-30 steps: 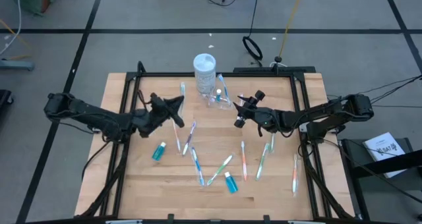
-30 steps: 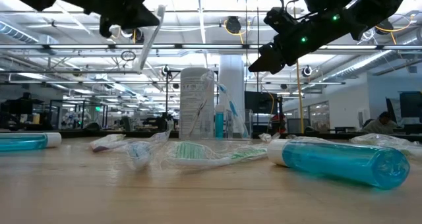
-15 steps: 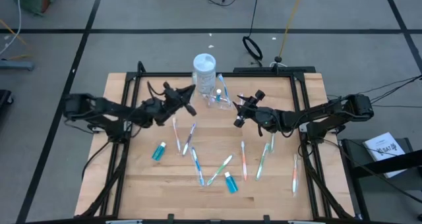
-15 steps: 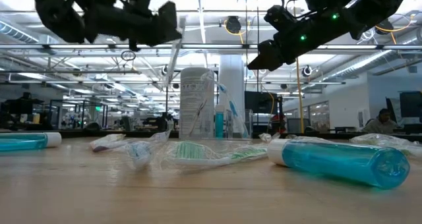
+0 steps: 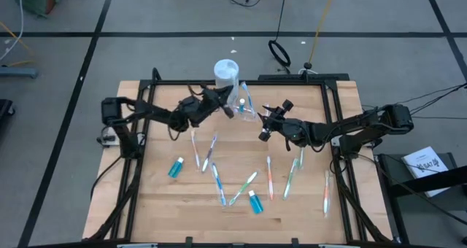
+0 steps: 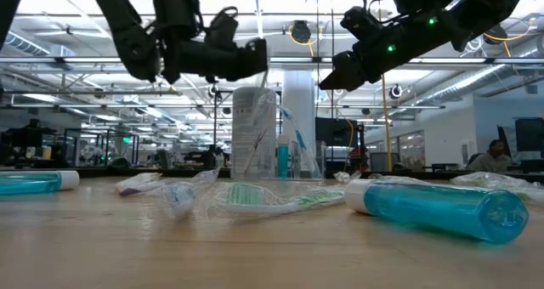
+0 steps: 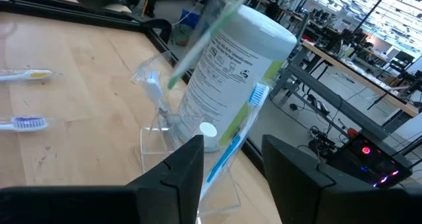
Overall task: Pick & Place toothbrushing station
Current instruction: Put the green toothbrush into the transparent organizer, then put the orange toothbrush into the transparent organizer
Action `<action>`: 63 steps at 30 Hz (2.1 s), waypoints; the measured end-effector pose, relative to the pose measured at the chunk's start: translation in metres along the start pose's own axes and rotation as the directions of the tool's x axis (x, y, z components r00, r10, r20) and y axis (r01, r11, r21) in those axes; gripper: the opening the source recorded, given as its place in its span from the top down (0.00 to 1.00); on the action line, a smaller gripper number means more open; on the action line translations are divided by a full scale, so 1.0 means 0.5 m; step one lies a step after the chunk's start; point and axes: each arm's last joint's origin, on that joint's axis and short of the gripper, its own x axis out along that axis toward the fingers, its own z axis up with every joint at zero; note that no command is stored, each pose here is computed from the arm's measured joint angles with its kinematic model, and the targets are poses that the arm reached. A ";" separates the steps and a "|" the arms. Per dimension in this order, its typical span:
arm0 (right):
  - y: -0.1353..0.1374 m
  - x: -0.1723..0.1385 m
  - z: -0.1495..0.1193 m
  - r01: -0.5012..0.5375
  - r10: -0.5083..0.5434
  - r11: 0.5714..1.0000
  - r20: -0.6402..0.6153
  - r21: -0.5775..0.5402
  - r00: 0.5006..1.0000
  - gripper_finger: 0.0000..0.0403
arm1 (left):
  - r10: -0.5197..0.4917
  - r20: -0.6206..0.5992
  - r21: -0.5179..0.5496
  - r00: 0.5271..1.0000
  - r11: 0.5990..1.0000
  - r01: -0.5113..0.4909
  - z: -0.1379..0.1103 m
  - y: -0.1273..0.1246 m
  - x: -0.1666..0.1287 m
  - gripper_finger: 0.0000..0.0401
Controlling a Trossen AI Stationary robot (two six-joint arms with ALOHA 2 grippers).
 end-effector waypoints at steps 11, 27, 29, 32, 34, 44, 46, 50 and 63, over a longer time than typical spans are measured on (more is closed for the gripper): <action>0.000 0.000 0.000 0.000 0.000 1.000 -0.002 -0.002 1.000 0.64 | 0.046 -0.126 0.027 0.991 0.999 -0.043 -0.089 -0.004 0.016 0.96; -0.006 0.008 -0.003 -0.048 0.048 0.999 0.000 -0.002 0.999 0.64 | 0.136 -0.383 0.081 0.914 0.990 -0.114 -0.040 0.020 -0.011 0.95; -0.009 0.013 -0.004 -0.086 0.086 0.996 0.006 0.003 0.996 0.64 | 0.090 -0.384 0.064 0.919 0.995 -0.071 -0.028 0.018 -0.014 0.94; -0.014 0.020 -0.006 -0.147 0.147 0.989 0.017 0.007 0.989 0.64 | 0.075 -0.396 0.070 0.915 0.996 -0.051 -0.018 0.017 -0.019 0.89; -0.018 0.024 -0.006 -0.170 0.170 0.985 0.021 0.010 0.985 0.64 | 0.079 -0.412 0.080 0.908 0.996 -0.051 -0.020 0.020 -0.020 0.84; -0.030 0.034 -0.010 -0.176 0.176 0.982 0.018 0.070 0.984 0.64 | 0.086 -0.424 0.064 0.901 0.996 -0.065 -0.018 0.026 -0.021 0.65; -0.032 0.036 -0.011 -0.190 0.189 0.979 0.020 0.072 0.982 0.64 | 0.080 -0.422 0.064 0.903 0.996 -0.058 -0.012 0.024 -0.024 0.65; -0.032 0.036 -0.011 -0.204 0.203 0.976 0.019 0.074 0.979 0.64 | 0.065 -0.419 0.061 0.906 0.997 -0.043 0.019 0.024 -0.037 0.65; -0.034 0.040 -0.028 -0.210 0.220 0.966 -0.055 0.153 0.974 0.64 | 0.006 -0.468 0.073 0.884 0.997 0.032 0.116 0.036 -0.108 0.66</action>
